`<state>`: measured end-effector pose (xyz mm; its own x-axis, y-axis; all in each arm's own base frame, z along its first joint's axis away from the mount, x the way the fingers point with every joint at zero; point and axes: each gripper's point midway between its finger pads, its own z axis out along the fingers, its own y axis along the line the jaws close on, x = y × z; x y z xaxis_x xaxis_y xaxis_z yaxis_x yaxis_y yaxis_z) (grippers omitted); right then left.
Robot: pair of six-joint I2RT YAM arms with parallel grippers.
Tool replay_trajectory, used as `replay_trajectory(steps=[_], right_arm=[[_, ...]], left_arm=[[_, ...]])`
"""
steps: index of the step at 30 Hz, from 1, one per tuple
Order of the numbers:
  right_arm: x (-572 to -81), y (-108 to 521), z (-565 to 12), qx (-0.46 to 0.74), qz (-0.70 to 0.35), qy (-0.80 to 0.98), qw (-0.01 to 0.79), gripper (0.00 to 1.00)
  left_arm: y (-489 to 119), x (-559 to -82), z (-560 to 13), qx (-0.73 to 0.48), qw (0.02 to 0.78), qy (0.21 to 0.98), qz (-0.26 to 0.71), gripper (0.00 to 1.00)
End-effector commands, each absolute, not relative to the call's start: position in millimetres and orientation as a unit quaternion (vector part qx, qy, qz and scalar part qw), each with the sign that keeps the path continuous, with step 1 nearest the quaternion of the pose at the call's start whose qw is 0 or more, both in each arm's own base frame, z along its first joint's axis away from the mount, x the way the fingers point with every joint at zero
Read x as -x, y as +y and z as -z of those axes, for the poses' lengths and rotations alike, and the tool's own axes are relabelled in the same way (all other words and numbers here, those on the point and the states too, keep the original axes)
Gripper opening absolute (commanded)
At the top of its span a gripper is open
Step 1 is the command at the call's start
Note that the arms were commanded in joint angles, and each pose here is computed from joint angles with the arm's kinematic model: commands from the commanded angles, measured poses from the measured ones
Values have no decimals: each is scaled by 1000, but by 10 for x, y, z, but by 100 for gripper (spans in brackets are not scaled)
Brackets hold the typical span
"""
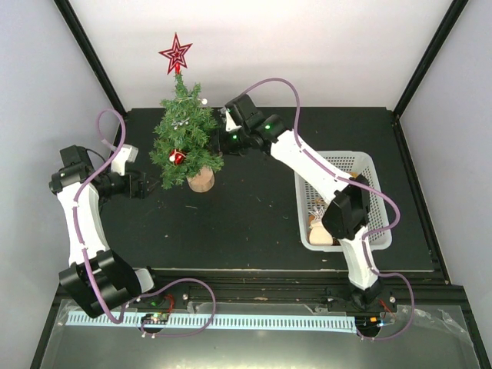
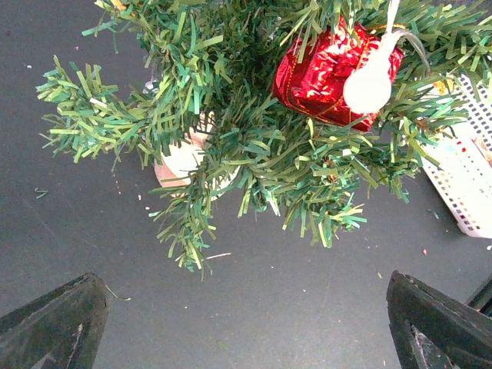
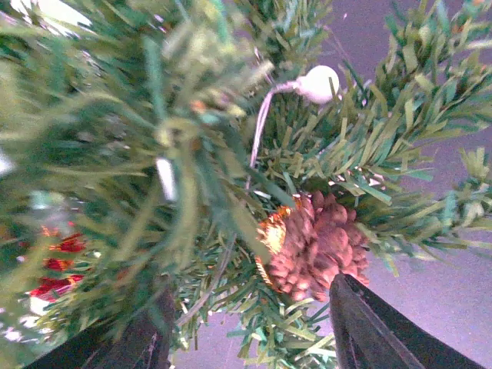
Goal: Decorate the small christmas tree
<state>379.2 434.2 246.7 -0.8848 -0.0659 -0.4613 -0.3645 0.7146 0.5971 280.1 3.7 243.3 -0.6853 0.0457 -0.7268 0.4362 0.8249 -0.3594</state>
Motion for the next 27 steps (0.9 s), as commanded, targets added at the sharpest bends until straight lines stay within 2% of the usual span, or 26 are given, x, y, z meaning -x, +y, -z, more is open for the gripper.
replay_trajectory(steps=[1, 12, 17, 23, 27], right_arm=[[-3808, 4238, -2878, 123, -363, 886, 262, 57], [-3757, 3957, -2868, 116, -330, 896, 273, 56], [-3743, 3588, -2826, 94, -258, 917, 289, 56], [-3494, 3025, -2467, 72, -149, 954, 250, 56], [-3235, 2870, -2301, 80, -167, 953, 240, 58]], left_arm=[[39, -2777, -2481, -148, 386, 876, 250, 99], [50, -2769, -2458, -145, 386, 877, 248, 99], [86, -2763, -2478, -147, 389, 878, 237, 99], [188, -2708, -2611, -136, 402, 881, 208, 99], [241, -2619, -2770, -123, 421, 881, 179, 99]])
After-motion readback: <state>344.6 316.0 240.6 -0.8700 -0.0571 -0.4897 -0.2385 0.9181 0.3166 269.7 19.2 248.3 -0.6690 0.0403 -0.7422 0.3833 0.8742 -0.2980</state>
